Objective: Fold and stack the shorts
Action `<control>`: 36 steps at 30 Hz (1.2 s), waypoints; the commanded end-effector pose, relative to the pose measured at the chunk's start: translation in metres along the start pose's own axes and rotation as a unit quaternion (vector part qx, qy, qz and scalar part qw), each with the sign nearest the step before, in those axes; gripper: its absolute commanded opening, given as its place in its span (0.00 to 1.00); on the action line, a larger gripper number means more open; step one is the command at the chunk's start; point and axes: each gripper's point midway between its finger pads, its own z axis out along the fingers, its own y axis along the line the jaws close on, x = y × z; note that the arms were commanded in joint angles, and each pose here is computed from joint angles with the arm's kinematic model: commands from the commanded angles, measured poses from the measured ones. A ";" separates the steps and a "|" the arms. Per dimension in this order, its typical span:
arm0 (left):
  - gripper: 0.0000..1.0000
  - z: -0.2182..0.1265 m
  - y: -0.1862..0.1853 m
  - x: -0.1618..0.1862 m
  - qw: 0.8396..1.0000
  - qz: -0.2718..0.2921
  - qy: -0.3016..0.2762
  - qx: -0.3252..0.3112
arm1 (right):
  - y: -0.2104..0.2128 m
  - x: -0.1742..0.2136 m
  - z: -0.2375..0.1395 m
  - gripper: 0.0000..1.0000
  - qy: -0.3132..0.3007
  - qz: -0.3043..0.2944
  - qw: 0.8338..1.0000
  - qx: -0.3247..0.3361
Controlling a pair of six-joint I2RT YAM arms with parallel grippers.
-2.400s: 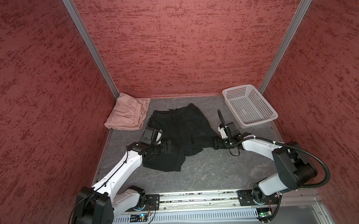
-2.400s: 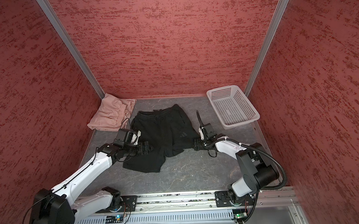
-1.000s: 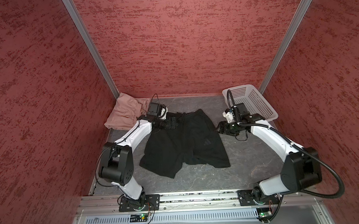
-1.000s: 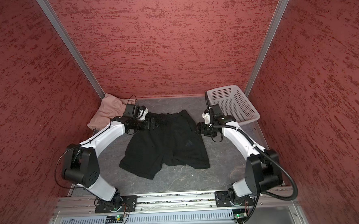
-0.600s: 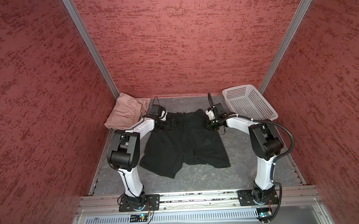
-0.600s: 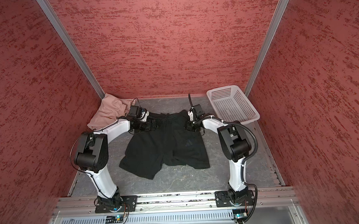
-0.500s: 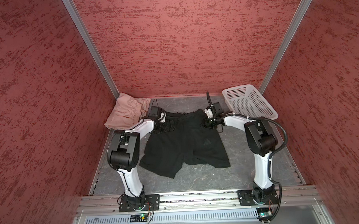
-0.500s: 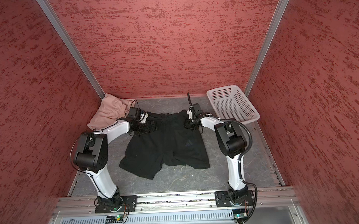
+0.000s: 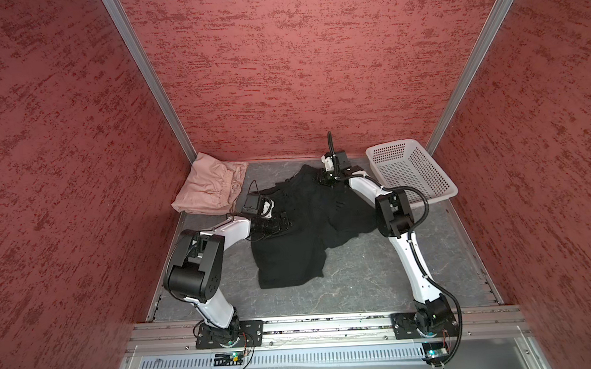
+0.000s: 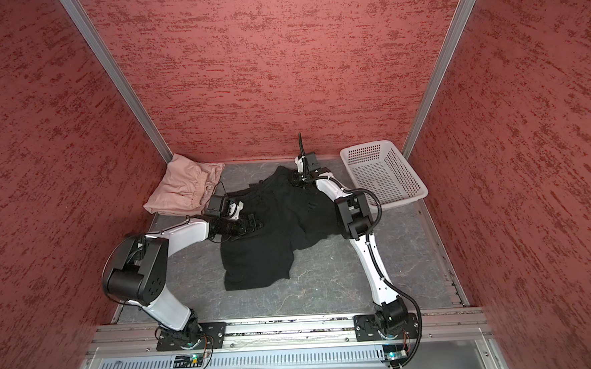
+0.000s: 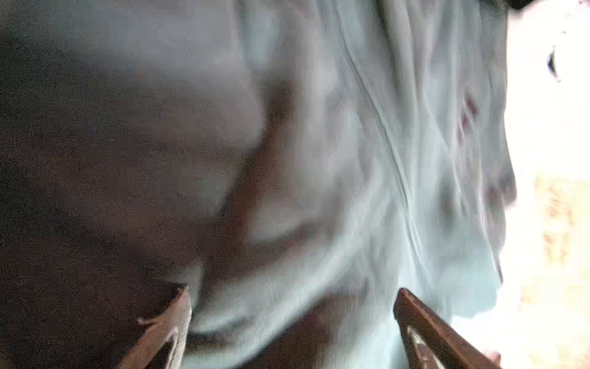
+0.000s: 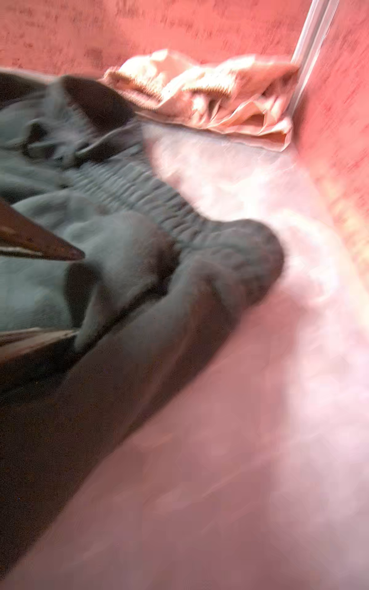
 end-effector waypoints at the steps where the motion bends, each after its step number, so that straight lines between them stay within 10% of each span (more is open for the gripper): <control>1: 0.99 -0.002 -0.015 0.044 0.998 -0.031 0.056 0.003 | 0.060 -0.028 -0.031 0.48 -0.010 -0.057 0.997 -0.042; 8: 0.99 -0.055 -0.010 0.020 0.999 -0.050 -0.011 -0.003 | 0.104 -0.007 -0.145 0.68 -0.051 -0.115 0.992 0.022; 19: 0.99 -0.075 -0.018 -0.088 0.994 0.029 -0.101 0.002 | 0.021 0.185 -0.279 0.64 -0.042 0.044 0.990 0.129; 36: 0.99 -0.023 0.026 -0.042 0.999 0.009 -0.035 -0.004 | -0.009 0.226 -0.226 0.68 -0.046 0.072 0.994 0.066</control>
